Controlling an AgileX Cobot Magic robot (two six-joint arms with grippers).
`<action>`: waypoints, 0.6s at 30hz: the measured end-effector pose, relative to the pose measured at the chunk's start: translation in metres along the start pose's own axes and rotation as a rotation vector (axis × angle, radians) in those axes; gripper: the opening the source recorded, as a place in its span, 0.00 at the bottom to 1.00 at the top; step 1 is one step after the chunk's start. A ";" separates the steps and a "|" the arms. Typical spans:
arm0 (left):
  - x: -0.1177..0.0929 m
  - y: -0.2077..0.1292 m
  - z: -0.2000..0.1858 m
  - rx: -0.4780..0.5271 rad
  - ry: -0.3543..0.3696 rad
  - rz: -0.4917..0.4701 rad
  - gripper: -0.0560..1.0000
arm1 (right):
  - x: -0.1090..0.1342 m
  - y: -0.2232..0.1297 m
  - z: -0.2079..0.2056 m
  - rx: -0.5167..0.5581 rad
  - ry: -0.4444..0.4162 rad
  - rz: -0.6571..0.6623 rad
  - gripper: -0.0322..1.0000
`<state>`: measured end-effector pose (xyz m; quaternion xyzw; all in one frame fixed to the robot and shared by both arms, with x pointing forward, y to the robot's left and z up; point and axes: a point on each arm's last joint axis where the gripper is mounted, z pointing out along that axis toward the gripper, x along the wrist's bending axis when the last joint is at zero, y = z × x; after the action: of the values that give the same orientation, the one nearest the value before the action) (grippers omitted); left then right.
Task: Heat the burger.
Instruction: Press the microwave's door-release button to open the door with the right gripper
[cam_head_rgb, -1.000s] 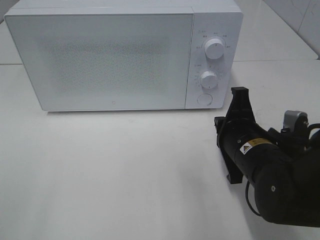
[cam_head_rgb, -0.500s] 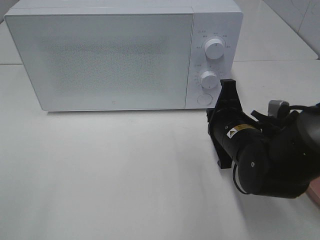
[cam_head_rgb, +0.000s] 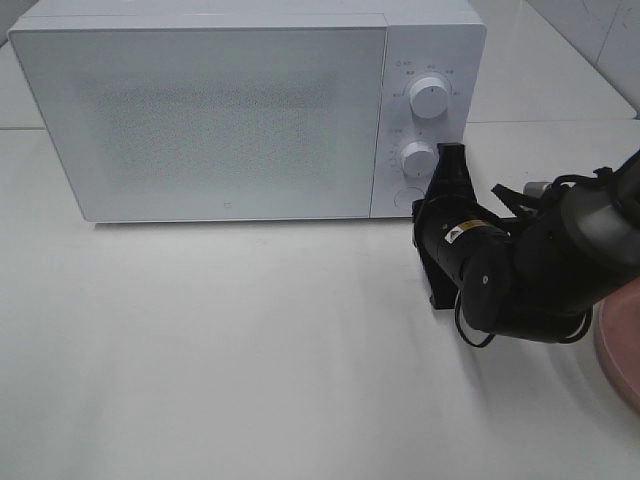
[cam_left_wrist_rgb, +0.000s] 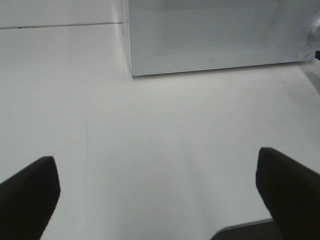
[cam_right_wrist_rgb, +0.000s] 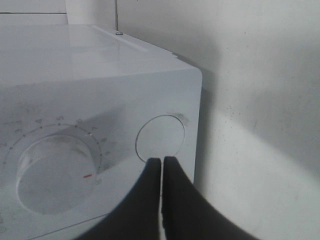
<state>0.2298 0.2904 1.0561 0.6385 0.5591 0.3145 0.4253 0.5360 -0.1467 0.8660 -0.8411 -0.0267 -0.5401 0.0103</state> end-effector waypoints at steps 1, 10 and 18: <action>0.000 0.000 0.000 0.000 0.000 0.000 0.99 | 0.000 0.000 0.000 0.000 0.000 0.000 0.05; 0.000 0.000 0.000 0.000 0.000 0.000 0.99 | 0.001 -0.008 0.021 0.006 0.011 0.009 0.05; 0.000 0.000 0.000 0.000 0.000 0.000 0.99 | 0.000 -0.008 0.034 -0.023 -0.003 0.042 0.05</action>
<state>0.2298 0.2904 1.0561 0.6385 0.5591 0.3145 0.4253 0.5665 -0.1367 0.8515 -0.8424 -0.0027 -0.5387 0.0120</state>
